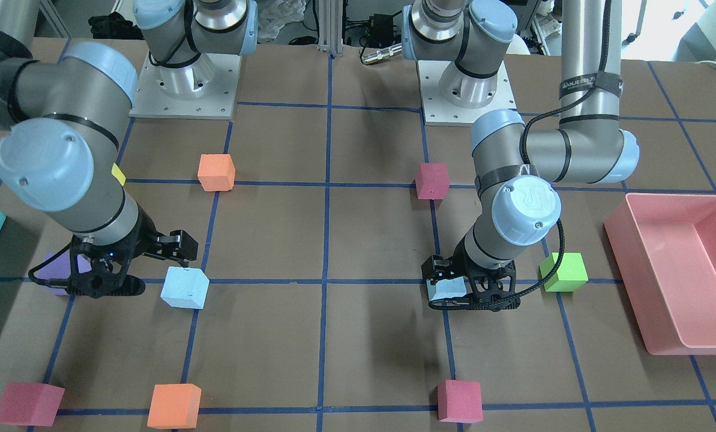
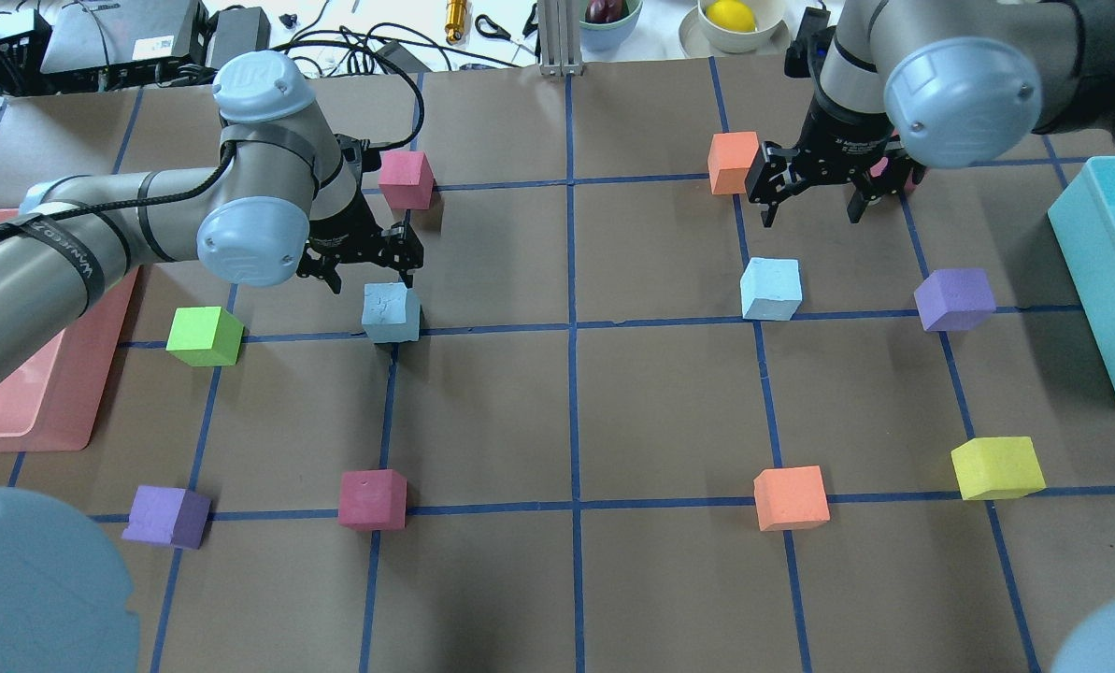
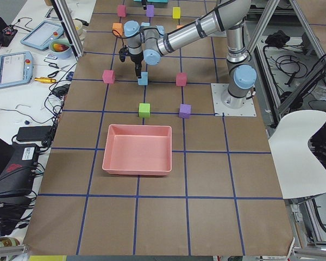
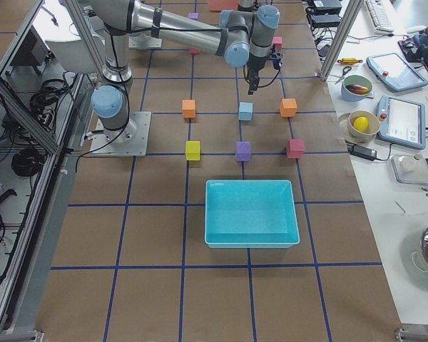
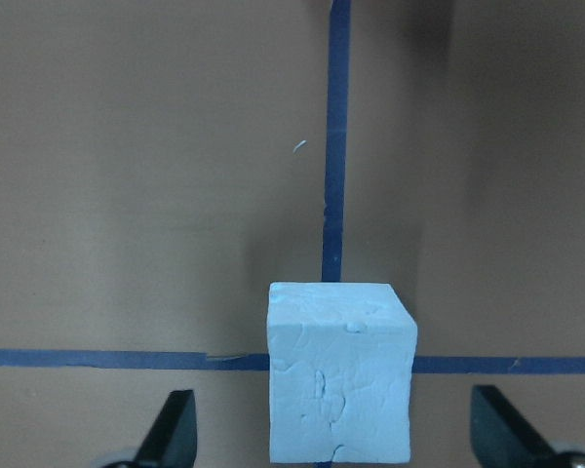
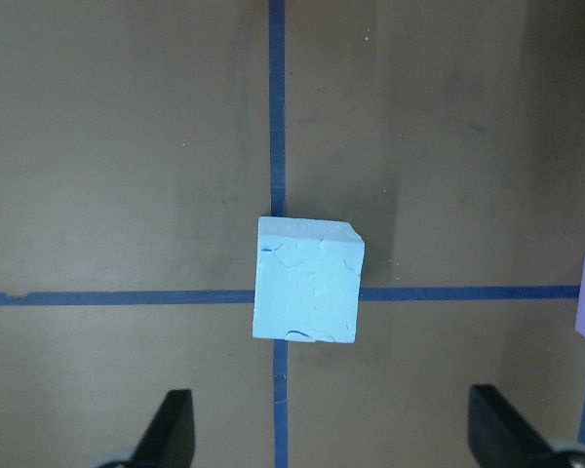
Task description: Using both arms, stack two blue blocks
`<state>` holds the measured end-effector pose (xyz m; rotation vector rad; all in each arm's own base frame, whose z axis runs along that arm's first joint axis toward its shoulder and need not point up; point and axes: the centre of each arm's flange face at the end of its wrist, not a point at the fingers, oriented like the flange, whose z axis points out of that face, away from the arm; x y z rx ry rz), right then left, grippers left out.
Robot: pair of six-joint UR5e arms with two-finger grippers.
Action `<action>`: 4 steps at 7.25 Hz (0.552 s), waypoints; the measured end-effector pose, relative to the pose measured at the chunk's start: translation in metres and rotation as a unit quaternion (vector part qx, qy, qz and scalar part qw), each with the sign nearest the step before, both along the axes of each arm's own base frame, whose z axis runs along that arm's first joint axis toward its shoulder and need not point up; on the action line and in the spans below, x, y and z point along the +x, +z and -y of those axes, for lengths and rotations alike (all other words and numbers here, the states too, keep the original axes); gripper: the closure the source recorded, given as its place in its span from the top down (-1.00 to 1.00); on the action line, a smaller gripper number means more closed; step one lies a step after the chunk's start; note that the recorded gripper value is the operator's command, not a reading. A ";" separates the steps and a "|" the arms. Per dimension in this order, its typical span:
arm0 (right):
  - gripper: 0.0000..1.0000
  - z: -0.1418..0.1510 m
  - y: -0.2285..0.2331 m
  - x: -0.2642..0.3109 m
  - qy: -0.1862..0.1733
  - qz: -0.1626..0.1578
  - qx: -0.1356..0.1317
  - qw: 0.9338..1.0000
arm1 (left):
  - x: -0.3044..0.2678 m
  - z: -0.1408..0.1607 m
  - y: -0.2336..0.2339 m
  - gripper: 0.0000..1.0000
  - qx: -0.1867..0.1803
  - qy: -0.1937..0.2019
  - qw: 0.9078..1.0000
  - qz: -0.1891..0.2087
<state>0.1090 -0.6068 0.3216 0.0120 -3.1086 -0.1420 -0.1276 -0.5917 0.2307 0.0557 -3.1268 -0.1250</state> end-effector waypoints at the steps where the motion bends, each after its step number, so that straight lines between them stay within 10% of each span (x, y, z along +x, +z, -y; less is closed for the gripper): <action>1: 1.00 0.009 -0.021 -0.002 -0.001 -0.001 0.006 1.000 | 0.000 0.001 -0.007 1.00 0.005 0.000 1.000 0.000; 4: 1.00 0.021 -0.076 -0.002 -0.003 0.005 0.043 0.999 | 0.000 0.004 -0.023 1.00 0.007 -0.001 1.000 0.000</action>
